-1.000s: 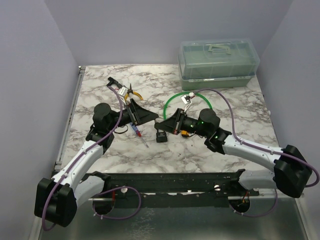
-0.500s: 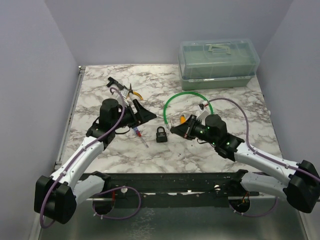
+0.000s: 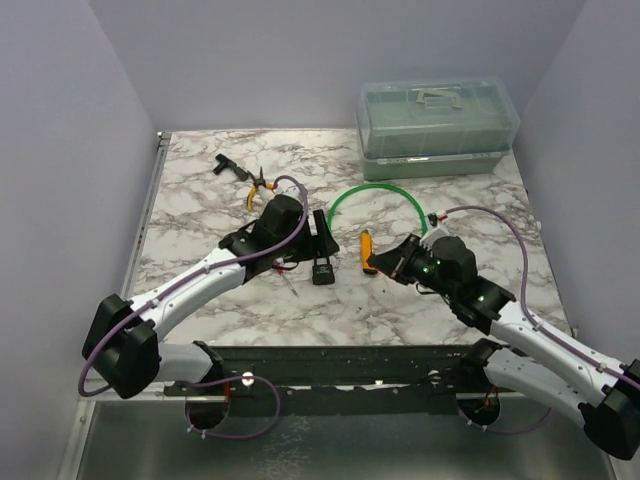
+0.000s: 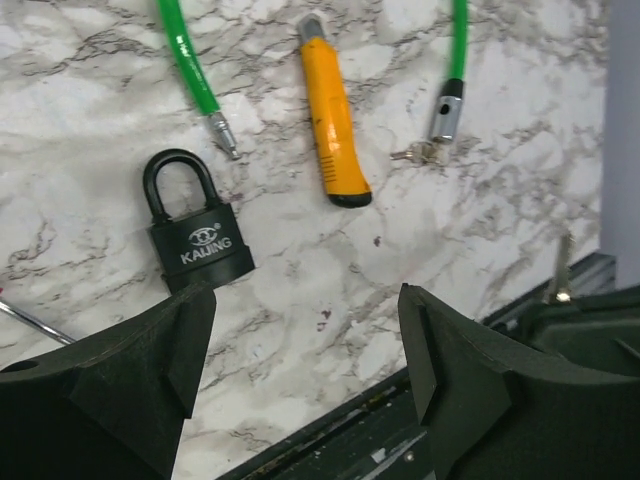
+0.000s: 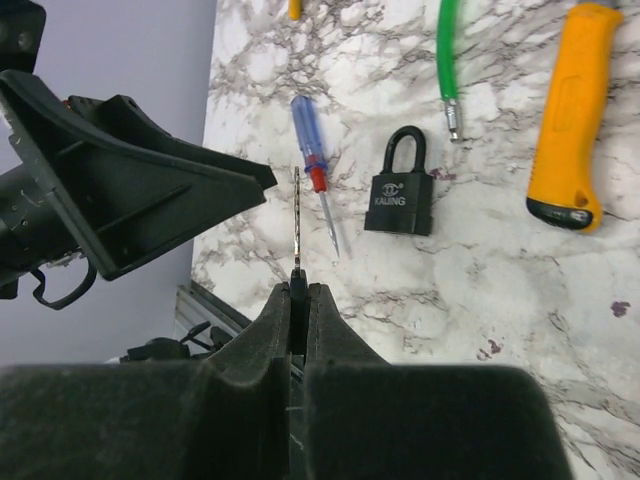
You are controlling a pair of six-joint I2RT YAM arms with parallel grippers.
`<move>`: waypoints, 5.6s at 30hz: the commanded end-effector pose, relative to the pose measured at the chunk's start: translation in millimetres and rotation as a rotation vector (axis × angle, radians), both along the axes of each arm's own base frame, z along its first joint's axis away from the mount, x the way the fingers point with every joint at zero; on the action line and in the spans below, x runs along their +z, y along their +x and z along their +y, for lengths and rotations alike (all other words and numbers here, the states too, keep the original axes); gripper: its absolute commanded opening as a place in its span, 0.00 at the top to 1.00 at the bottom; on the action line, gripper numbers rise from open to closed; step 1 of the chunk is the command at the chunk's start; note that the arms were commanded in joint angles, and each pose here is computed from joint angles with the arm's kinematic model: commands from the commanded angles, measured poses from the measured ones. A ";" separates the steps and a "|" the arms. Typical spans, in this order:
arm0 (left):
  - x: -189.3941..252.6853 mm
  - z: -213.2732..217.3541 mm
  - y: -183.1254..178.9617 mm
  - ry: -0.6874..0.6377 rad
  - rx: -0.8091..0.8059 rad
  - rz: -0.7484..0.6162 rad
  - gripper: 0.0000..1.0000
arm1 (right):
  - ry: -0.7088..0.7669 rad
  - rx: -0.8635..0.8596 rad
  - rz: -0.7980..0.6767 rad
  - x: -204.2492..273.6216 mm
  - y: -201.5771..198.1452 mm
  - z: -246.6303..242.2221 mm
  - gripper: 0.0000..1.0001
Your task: Unlock with the key
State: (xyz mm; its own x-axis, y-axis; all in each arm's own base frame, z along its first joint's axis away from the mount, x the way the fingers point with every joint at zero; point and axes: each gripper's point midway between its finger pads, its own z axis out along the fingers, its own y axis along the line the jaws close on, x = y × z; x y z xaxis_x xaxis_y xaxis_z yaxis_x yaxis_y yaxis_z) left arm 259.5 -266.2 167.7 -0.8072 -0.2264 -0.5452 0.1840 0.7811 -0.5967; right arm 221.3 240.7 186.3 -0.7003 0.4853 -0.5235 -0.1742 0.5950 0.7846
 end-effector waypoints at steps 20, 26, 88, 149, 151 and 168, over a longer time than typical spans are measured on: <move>-103.5 -2.1 11.3 0.494 0.051 0.102 0.13 | -0.130 -0.105 0.084 -39.0 -12.9 -39.2 1.00; -115.0 -1.8 15.2 0.535 0.067 0.115 0.16 | -0.144 -0.106 0.074 -39.2 -14.8 -43.3 1.00; -108.2 -11.1 24.1 0.512 0.086 0.145 1.00 | -0.166 -0.108 0.104 -46.4 -12.5 -41.6 1.00; -45.8 91.3 69.6 0.421 0.329 0.340 1.00 | 0.011 0.179 0.066 -25.3 21.9 95.6 1.00; -51.5 110.3 62.0 0.566 0.362 0.386 1.00 | -0.004 0.166 0.094 -34.0 17.1 88.7 1.00; -38.3 158.0 19.5 1.261 0.366 0.437 1.00 | 0.188 0.370 0.147 -38.1 -38.0 122.1 1.00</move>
